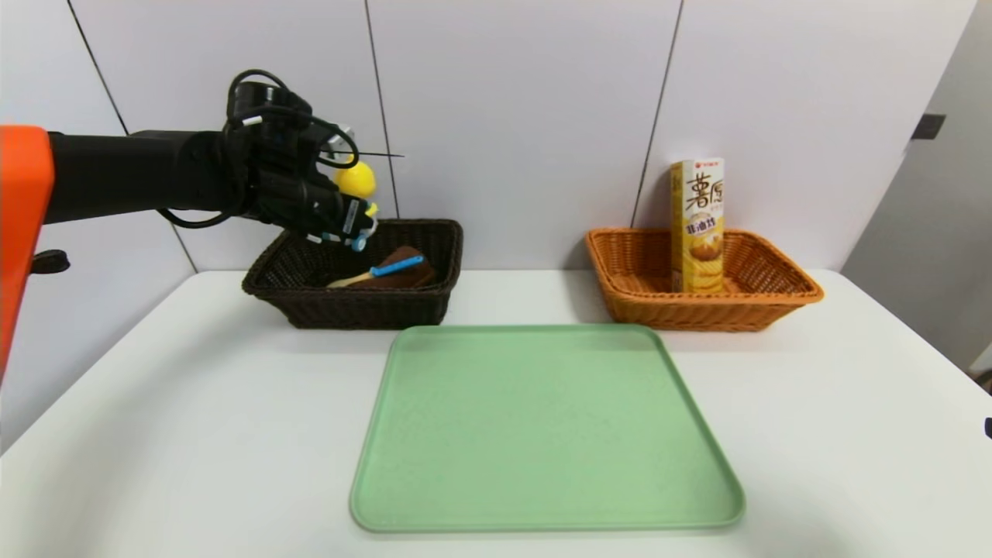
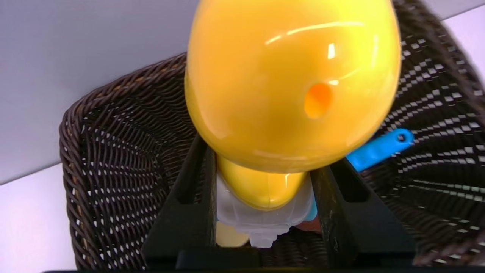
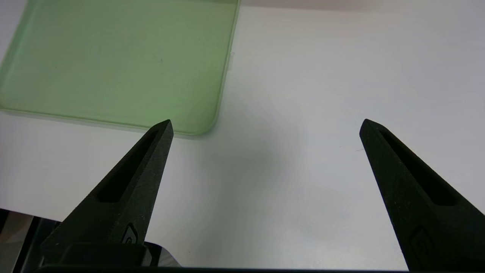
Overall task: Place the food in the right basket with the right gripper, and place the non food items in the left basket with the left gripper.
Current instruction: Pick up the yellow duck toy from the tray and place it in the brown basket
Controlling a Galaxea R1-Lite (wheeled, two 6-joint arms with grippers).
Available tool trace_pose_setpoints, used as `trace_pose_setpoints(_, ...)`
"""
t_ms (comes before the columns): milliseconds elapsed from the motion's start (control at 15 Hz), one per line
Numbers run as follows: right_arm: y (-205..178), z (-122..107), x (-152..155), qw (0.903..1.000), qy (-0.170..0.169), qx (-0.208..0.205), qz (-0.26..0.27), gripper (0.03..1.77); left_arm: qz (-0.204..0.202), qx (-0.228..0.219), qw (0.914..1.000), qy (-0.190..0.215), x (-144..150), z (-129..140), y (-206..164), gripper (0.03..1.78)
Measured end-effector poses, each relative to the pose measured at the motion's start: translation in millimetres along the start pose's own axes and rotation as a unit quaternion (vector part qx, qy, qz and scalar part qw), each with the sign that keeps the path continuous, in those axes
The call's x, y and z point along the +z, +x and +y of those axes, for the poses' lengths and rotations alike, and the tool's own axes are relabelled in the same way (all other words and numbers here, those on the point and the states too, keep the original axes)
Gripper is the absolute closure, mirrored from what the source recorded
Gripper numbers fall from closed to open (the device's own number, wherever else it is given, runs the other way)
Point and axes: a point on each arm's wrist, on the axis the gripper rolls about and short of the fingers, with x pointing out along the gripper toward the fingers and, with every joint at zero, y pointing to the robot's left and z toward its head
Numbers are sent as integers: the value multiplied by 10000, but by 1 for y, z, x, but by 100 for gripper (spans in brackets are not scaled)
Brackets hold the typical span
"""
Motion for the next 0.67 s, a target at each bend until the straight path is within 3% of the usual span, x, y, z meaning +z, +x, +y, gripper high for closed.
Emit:
trace_pose_setpoints(267, -2, 0, -1, 10000, -1, -9, -37, 10, 197, 93, 9998, 22, -13, 13, 17, 108)
trace_pose_setpoints(667, -4, 1, -2, 10000, -11, -28, -84, 10, 394, 154, 9991, -72, -25, 19, 30, 58)
